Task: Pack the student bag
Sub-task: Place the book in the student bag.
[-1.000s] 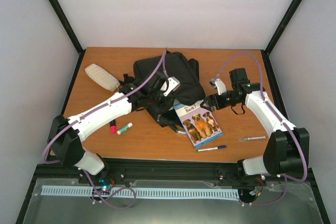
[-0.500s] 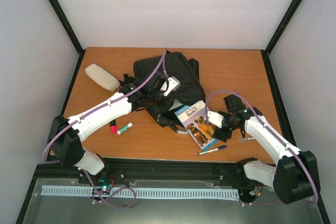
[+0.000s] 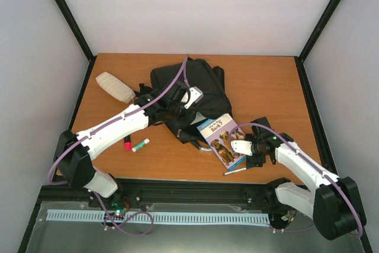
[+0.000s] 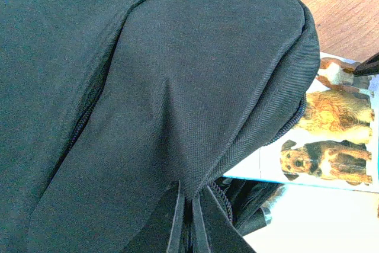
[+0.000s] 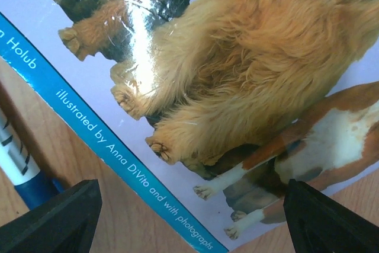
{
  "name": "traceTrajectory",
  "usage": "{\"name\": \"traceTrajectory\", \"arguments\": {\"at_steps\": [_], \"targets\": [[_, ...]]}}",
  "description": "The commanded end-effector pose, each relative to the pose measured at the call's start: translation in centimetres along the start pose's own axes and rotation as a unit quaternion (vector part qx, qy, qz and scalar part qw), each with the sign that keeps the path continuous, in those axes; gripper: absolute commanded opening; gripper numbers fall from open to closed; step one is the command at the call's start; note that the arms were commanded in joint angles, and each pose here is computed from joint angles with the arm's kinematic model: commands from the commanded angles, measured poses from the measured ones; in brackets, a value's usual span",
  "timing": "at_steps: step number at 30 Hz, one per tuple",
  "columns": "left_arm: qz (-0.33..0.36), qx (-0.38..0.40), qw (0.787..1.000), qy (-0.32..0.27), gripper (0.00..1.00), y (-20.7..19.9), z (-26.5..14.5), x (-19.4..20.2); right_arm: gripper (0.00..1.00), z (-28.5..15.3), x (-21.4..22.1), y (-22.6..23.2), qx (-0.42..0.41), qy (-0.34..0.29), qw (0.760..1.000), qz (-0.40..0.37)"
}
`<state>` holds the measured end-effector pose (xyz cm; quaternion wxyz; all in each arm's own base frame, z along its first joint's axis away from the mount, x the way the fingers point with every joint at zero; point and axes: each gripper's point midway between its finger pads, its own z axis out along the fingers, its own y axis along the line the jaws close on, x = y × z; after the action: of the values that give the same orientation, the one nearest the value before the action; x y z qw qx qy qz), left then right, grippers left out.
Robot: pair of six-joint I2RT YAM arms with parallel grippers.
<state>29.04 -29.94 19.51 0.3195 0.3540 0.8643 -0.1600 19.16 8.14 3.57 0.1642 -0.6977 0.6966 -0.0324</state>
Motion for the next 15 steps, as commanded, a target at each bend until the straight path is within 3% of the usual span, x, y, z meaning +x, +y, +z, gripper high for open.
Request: {"name": "traceTrajectory", "arguments": {"at_steps": [1, 8, 15], "targets": [[0.009, 0.009, 0.998, -0.054, 0.01, -0.5, -2.2, -2.8, 0.85, 0.5, 0.0, -0.7, 0.025, 0.011, 0.999, -0.021], [0.01, 0.009, 0.998, -0.055, 0.01, -0.5, -2.3, -2.9, 0.82, 1.4, -0.3, -1.1, 0.042, 0.014, 0.999, -0.013], [0.01, 0.011, 0.998, -0.056, 0.01, -0.6, -2.3, -2.9, 0.74, -0.9, -4.4, -4.1, 0.092, -0.063, 0.993, 0.027]]}}
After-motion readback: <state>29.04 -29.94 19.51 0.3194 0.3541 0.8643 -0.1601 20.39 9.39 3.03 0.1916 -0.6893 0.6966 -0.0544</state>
